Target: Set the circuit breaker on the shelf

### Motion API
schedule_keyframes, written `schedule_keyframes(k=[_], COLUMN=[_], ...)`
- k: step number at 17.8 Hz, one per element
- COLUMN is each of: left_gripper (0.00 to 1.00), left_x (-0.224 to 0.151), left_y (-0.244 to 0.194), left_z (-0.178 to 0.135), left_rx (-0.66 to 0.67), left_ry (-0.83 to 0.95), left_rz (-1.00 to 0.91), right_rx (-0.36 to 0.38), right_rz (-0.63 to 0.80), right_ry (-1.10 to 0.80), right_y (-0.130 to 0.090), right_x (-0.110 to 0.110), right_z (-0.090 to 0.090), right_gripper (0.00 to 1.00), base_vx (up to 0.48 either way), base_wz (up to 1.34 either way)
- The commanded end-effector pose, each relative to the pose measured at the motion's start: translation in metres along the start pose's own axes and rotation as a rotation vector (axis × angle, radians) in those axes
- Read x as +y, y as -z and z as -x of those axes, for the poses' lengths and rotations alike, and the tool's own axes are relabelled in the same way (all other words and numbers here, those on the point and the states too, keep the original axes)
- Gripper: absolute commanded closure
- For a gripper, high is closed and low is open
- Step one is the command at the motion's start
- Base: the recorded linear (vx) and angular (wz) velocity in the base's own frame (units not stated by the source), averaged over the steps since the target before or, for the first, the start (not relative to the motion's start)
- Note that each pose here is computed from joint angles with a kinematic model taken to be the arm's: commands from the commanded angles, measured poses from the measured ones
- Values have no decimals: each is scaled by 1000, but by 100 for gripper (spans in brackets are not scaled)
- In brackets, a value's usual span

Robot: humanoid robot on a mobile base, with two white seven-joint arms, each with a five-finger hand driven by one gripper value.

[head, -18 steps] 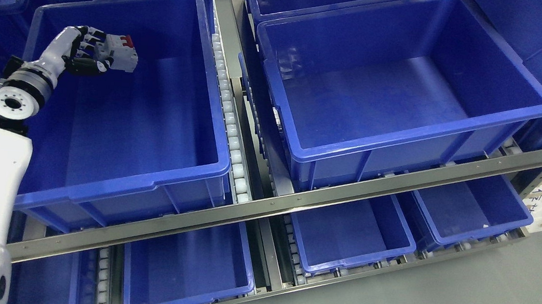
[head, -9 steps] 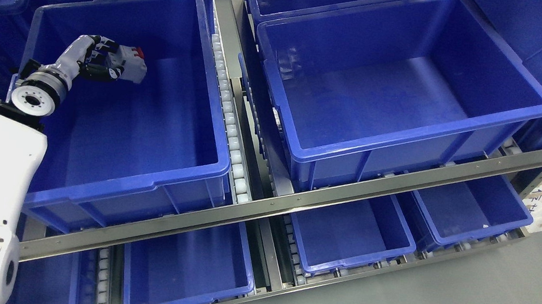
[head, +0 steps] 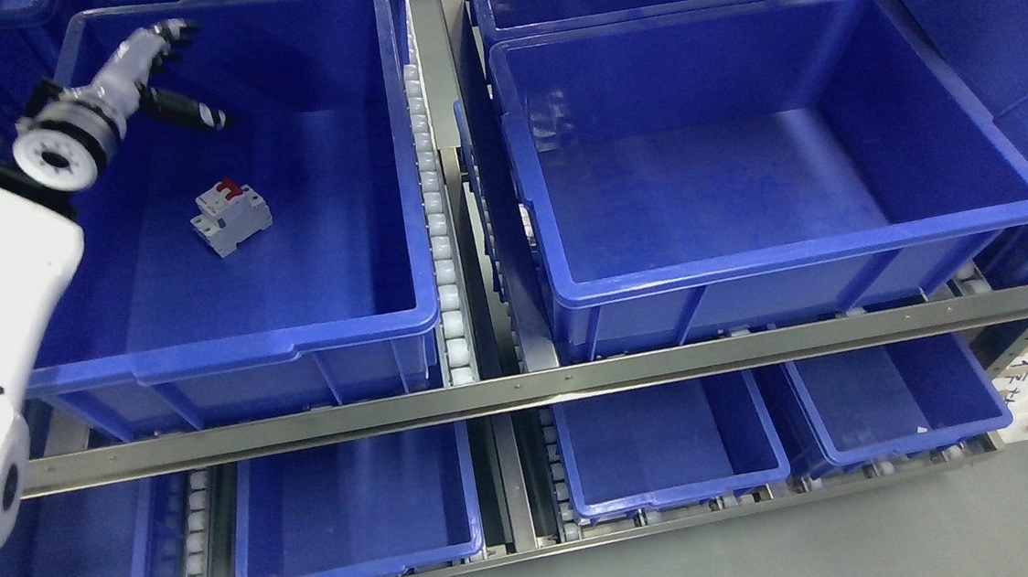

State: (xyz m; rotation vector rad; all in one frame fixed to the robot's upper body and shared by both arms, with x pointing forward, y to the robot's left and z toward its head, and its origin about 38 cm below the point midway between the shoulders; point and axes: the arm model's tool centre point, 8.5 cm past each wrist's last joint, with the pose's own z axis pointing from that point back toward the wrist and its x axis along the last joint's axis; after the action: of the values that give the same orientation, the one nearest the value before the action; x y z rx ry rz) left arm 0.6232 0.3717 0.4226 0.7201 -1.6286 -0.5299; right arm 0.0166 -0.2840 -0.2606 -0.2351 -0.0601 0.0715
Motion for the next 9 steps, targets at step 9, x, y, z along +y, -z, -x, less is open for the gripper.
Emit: schedule_keyframes(k=[9], left_gripper=[0], left_x=[65], left_y=[-93], left_z=[-102], left_rx=[-415], left_ry=[-703], left_rz=[-434], right_rx=[-16], right_rz=[10], right_ry=[-21], right_y=[1], right_x=[-9], right_z=[-1], right_gripper=[0], base_vx=[-90], base_wz=[60])
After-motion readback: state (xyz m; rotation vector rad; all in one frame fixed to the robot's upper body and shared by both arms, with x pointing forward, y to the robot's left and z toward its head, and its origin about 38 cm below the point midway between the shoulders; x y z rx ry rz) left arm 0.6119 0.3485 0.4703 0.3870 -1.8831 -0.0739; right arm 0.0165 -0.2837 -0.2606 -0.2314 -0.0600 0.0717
